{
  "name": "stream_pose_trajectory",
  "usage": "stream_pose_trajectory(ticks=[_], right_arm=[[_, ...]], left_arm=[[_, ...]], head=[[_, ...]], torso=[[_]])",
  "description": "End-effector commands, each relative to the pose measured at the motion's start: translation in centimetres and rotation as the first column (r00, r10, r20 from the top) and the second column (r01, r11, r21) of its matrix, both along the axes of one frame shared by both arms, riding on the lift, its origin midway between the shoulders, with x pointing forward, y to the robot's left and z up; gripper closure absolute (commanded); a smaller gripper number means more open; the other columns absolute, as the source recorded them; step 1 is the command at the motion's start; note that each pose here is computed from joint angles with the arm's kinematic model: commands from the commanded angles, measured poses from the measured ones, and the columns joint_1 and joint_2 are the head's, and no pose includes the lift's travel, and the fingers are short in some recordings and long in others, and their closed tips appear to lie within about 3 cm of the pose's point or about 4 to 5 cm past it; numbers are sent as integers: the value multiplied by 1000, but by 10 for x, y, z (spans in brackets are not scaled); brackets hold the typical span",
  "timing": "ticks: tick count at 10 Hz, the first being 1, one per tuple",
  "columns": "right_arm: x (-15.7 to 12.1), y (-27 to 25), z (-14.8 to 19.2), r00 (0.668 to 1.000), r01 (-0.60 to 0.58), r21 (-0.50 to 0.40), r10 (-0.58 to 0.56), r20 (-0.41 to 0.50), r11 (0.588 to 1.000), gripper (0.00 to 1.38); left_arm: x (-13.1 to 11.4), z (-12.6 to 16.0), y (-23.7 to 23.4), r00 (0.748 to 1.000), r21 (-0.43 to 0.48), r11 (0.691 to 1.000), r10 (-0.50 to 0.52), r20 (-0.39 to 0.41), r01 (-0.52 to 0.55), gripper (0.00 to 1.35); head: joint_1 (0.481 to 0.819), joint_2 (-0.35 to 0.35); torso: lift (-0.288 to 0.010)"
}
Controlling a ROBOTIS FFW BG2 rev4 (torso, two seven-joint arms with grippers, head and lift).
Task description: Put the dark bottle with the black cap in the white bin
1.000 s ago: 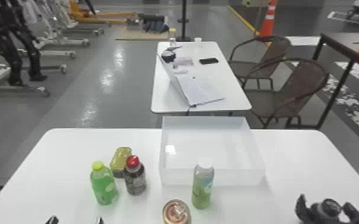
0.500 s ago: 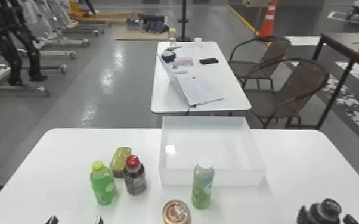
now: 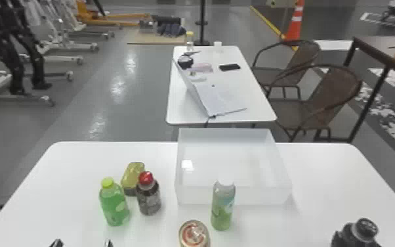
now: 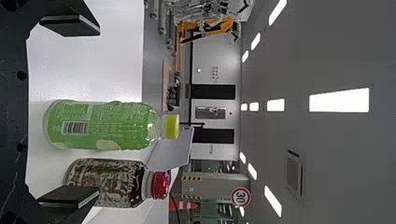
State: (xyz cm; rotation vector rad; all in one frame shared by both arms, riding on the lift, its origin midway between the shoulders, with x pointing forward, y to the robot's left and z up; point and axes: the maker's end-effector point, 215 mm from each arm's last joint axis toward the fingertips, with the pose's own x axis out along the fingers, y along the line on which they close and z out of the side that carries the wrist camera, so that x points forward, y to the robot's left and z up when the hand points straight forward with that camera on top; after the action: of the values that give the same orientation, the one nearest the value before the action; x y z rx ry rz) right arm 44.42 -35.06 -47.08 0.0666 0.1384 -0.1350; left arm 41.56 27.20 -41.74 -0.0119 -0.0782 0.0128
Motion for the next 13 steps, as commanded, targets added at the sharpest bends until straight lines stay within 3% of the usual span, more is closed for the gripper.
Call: stream_pose_trajectory(ticks=[1,4,6,9,13], right_arm=[[1,0,-4,1000,-1,13,1,-6,1000,903],[5,2,21,999,-6,20,5,44,1000,903],[20,10,72,993,-13,-1,13,115,1000,903],[72,57,132,971,-150,19,144,192,989,903],[145,127,156,909,-337,9,322,263,942,903]], left_arm=[[0,0,-1,1000,-3,1000,2,1,-2,104],[0,0,-1,1000,-3,1000,2,1,-2,104],[0,1,-1,1000,-3,1000,2,3,-2,104],[5,1,-4,1000,-7,1000,-2,8,2,104],[7,-1,-7,1000,-23,1000,-3,10,4,104]], head=[[549,0],[549,0],[549,0],[549,0],[549,0]], torso=[[-100],[-100],[-100],[-100],[-100]])
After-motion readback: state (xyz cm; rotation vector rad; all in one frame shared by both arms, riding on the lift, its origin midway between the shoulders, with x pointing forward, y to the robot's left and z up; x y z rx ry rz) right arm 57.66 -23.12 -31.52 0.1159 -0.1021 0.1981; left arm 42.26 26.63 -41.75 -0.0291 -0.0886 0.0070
